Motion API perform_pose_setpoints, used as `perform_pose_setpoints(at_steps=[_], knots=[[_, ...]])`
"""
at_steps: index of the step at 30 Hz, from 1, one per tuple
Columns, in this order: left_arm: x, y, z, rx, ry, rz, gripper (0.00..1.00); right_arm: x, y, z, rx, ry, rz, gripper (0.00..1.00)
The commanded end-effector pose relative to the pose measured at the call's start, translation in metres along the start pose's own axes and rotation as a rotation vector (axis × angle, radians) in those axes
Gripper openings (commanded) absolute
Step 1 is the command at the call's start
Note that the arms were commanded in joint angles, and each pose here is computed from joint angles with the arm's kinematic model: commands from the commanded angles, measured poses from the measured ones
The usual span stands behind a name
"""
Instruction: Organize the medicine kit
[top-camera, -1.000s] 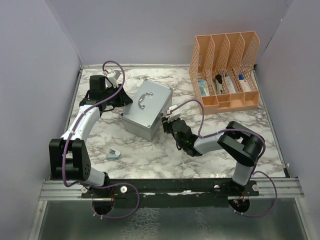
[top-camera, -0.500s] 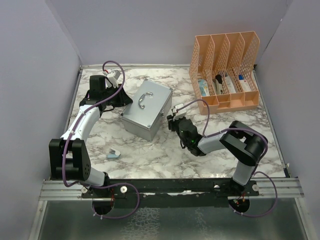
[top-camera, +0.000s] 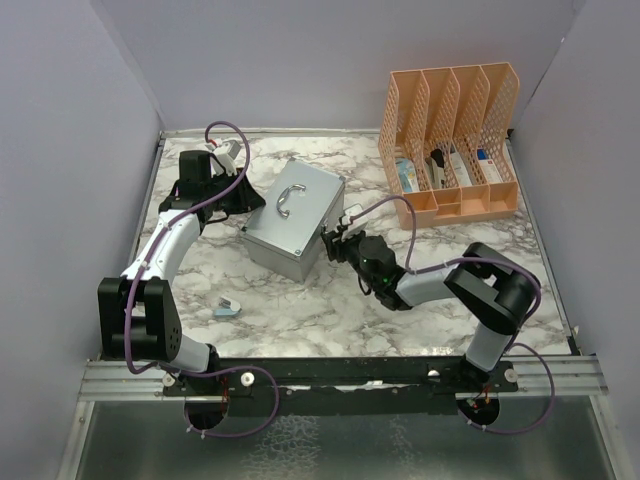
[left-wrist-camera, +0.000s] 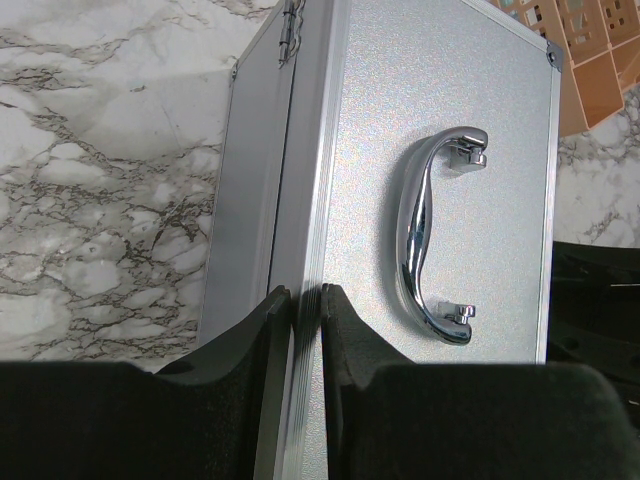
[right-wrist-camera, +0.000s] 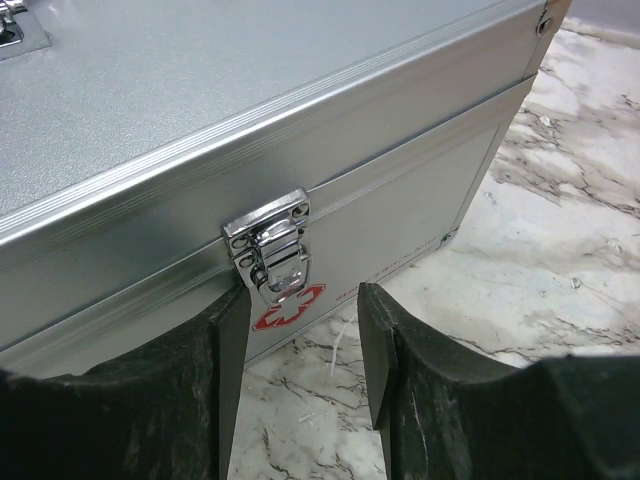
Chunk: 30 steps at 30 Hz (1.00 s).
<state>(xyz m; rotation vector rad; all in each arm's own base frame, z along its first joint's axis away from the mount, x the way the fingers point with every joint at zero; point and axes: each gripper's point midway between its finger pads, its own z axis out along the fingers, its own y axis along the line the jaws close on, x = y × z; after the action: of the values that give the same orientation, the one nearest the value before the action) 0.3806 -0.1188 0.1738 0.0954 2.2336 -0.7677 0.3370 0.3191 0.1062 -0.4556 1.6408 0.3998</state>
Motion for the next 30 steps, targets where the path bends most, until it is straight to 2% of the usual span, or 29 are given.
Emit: perform_pose_setpoints(at_steps=[1, 5, 13, 18, 22, 26, 30], knots=[[0.069, 0.027, 0.003, -0.092, 0.217, -0.095, 0.20, -0.016, 0.002, 0.015, 0.031, -0.054, 0.035, 0.48], [0.068, 0.027, 0.003, -0.091, 0.214, -0.094, 0.20, -0.015, -0.006, 0.020, 0.085, -0.056, 0.035, 0.47], [0.068, 0.027, 0.003, -0.092, 0.215, -0.096, 0.20, -0.009, -0.024, 0.013, 0.171, -0.053, 0.000, 0.38], [0.069, 0.027, 0.004, -0.089, 0.217, -0.096, 0.17, -0.008, -0.033, 0.007, 0.208, -0.048, -0.009, 0.36], [0.069, 0.027, 0.004, -0.091, 0.218, -0.096, 0.17, -0.008, -0.037, 0.001, 0.222, -0.050, -0.023, 0.37], [0.069, 0.027, 0.003, -0.090, 0.217, -0.096, 0.17, -0.008, -0.040, -0.002, 0.233, -0.051, -0.028, 0.44], [0.069, 0.027, 0.004, -0.090, 0.218, -0.097, 0.17, -0.015, -0.041, -0.002, 0.238, -0.068, -0.028, 0.44]])
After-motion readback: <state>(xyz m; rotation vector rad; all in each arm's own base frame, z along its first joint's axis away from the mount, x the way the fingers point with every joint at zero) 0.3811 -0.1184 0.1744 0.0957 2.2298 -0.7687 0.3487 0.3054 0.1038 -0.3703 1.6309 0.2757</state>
